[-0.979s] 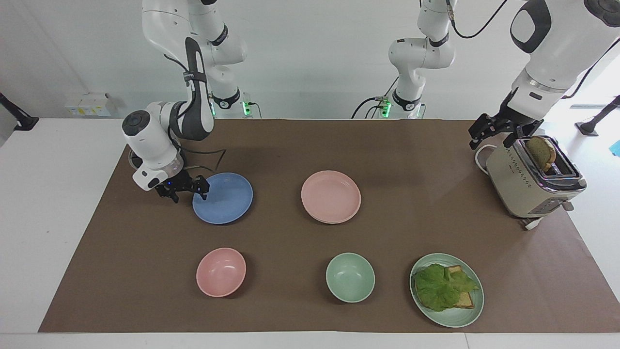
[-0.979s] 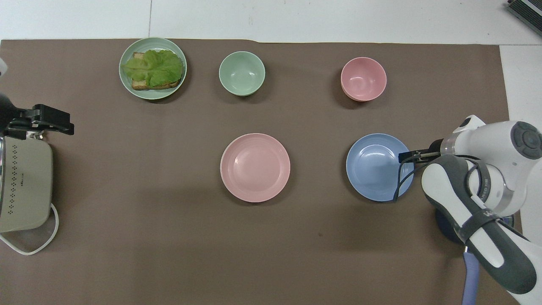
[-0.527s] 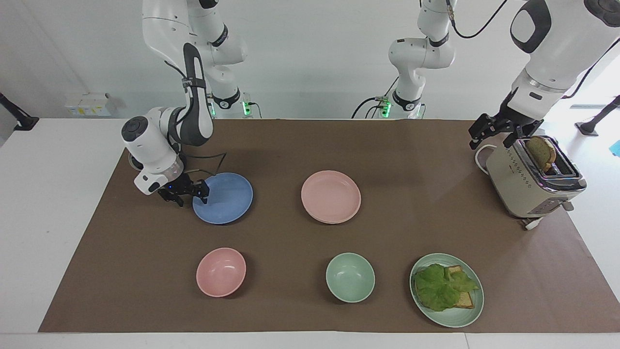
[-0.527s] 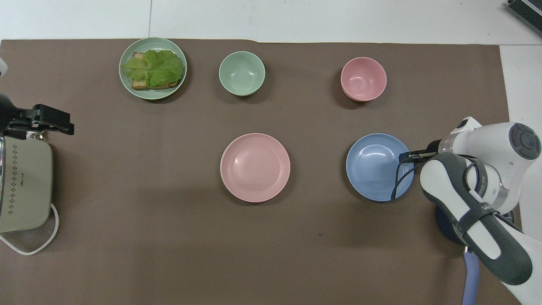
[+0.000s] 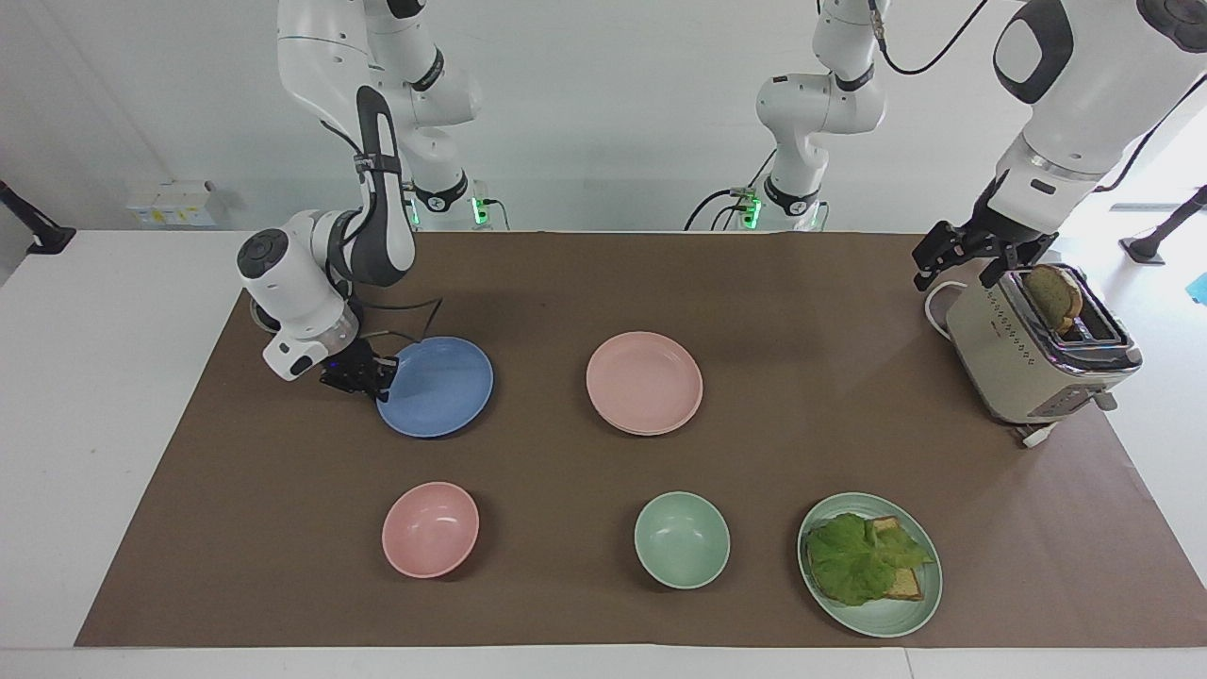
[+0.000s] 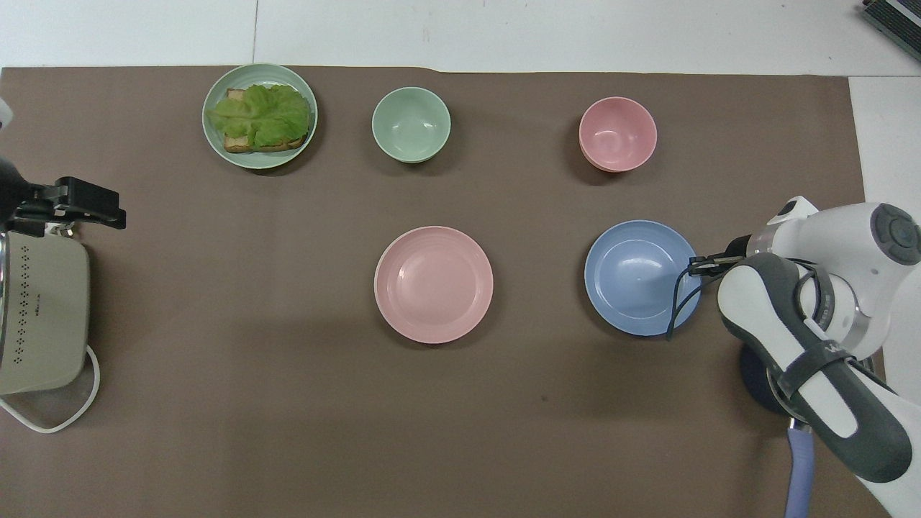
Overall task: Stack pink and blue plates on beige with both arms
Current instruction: 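Grasp the blue plate rim with the right gripper and lift it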
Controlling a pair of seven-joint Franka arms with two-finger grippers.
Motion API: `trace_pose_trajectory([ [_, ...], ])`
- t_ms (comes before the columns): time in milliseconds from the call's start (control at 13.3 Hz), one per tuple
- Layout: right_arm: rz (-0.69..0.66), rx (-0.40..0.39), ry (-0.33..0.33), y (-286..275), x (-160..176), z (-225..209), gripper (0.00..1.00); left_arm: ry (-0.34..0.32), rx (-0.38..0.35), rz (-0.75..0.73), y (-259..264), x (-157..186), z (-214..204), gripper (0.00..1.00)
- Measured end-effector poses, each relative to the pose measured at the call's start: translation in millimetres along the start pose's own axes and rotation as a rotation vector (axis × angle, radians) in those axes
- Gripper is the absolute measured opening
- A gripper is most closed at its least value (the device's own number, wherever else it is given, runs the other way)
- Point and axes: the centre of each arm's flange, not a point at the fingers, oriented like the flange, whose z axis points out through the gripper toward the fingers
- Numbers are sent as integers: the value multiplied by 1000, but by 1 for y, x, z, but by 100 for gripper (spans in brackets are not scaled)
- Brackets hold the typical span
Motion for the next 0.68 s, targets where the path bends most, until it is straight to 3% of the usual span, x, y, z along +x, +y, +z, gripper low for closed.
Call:
trace_pose_trajectory([
  [377, 5, 17, 20, 6, 10, -41, 5, 0, 0, 0, 0, 0, 0, 100],
  [678, -11, 54, 28, -1, 3, -103, 5, 0, 0, 0, 0, 0, 0, 100],
])
